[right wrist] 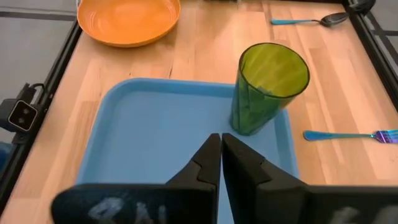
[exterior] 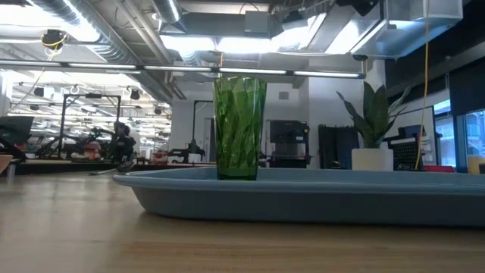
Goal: Pick and place plate/cup/fork/spoon on tray
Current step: Put the orange plate on the blue tray to the right of the green cup
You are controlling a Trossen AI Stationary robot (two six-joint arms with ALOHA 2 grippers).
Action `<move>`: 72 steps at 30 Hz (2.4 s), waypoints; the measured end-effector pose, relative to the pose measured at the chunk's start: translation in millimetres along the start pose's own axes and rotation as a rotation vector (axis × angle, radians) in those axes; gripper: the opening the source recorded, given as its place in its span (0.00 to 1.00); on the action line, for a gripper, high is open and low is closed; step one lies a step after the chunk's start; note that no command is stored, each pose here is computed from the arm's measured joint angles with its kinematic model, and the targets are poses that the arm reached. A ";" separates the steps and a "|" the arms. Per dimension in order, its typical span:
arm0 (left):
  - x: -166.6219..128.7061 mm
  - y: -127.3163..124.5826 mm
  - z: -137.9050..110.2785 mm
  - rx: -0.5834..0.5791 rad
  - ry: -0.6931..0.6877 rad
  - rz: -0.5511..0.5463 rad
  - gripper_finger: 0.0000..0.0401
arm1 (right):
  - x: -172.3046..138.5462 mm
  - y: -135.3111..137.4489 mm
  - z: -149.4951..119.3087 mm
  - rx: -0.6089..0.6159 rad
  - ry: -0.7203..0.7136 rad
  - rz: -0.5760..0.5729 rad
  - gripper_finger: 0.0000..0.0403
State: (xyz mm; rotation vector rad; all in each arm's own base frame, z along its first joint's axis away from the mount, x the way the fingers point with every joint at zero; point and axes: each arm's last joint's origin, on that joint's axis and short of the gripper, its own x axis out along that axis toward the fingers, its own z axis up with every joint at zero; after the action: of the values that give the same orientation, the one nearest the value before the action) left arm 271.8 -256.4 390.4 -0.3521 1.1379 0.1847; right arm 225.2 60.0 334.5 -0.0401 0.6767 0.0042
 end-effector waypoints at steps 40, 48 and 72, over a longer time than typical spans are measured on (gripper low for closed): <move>137.4 38.2 -27.5 -0.507 0.655 0.261 0.10 | 0.2 0.3 2.1 0.059 -0.021 0.002 0.05; 165.0 51.7 -24.1 -0.664 0.674 0.270 0.15 | 0.2 0.4 3.0 0.061 -0.030 0.004 0.05; 182.3 33.3 -39.8 -0.849 0.393 0.269 0.14 | 0.2 0.2 3.2 0.068 -0.032 0.003 0.05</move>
State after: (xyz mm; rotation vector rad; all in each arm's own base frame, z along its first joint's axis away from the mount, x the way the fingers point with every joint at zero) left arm 302.3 -246.2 203.5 -1.0180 1.4552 0.8768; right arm 227.4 60.4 336.8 0.0260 0.6447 -0.0148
